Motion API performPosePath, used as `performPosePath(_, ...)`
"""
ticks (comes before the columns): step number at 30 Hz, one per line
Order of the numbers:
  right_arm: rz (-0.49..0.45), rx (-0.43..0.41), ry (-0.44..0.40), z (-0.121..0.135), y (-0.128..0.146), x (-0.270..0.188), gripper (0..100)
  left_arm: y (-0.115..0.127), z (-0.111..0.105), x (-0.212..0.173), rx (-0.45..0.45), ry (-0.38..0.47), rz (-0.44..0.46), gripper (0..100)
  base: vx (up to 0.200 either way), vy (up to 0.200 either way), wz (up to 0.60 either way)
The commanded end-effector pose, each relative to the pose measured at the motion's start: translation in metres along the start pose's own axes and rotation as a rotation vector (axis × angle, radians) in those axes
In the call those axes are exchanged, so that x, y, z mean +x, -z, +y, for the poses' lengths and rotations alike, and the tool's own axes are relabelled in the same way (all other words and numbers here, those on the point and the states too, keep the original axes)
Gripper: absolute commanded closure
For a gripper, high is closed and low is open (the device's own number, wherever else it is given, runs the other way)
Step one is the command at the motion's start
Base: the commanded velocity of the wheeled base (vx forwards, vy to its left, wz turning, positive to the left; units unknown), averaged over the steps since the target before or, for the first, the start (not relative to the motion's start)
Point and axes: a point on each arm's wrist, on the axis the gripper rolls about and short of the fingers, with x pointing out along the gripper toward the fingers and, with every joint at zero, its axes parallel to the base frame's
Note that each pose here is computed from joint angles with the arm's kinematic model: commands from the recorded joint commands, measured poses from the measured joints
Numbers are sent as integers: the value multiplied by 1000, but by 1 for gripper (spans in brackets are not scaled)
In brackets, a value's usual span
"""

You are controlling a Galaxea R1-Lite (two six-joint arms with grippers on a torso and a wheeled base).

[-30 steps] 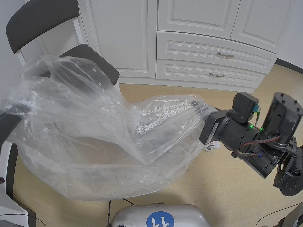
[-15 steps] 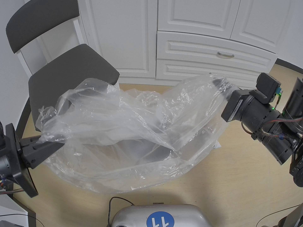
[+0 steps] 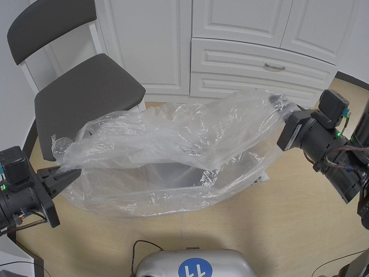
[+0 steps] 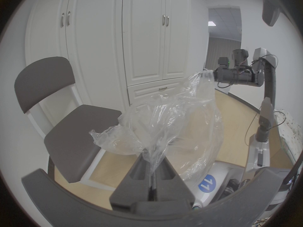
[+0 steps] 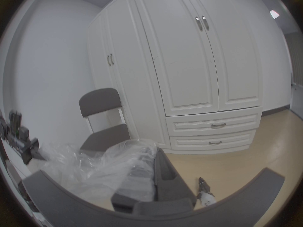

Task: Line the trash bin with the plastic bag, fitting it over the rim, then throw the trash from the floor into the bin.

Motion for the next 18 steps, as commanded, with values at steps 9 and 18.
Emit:
performPosePath(9,107,-197,78,-13,26,-10,100,1,13,1,-6,-110,29,100,0,0,0)
performPosePath(18,166,-252,101,-17,34,-13,100,4,25,15,-30,-170,55,100,0,0,0)
